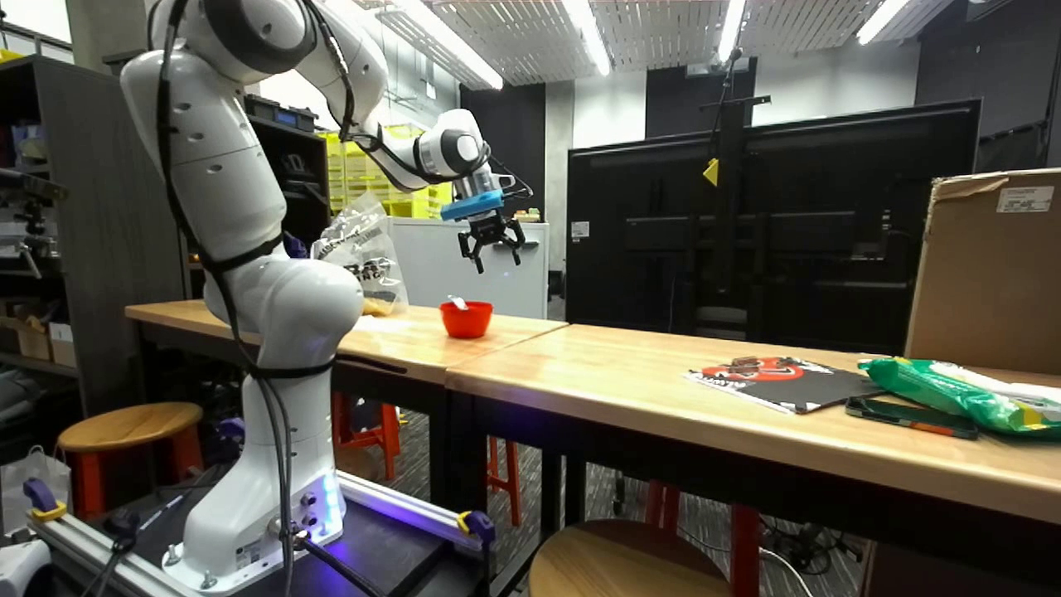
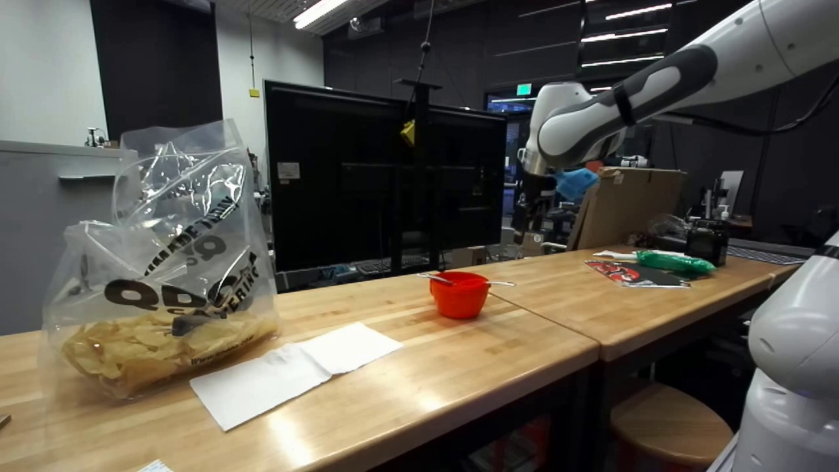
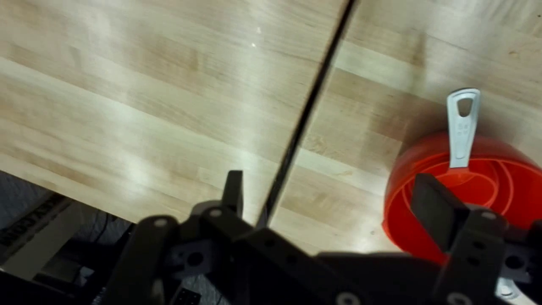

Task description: Put the measuring cup in the red bowl

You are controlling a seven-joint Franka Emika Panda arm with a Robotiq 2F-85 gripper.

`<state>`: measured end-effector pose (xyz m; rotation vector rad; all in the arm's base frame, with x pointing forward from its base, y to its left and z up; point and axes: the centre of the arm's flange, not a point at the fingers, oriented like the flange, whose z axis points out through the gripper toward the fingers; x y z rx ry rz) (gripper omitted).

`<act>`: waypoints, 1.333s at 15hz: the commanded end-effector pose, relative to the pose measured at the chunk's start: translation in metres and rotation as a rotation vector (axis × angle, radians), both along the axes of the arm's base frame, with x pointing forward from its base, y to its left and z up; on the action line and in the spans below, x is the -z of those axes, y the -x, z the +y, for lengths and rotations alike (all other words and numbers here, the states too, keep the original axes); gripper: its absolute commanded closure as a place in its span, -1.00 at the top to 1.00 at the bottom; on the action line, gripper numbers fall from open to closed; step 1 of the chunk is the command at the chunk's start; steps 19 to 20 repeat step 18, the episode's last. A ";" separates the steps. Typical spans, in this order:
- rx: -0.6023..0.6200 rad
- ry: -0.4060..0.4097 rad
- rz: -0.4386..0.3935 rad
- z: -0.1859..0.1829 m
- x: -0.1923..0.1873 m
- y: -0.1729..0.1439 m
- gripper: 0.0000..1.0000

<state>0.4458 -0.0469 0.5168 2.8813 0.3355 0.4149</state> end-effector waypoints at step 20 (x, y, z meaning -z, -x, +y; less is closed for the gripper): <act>0.123 -0.086 -0.013 -0.066 0.009 0.035 1.00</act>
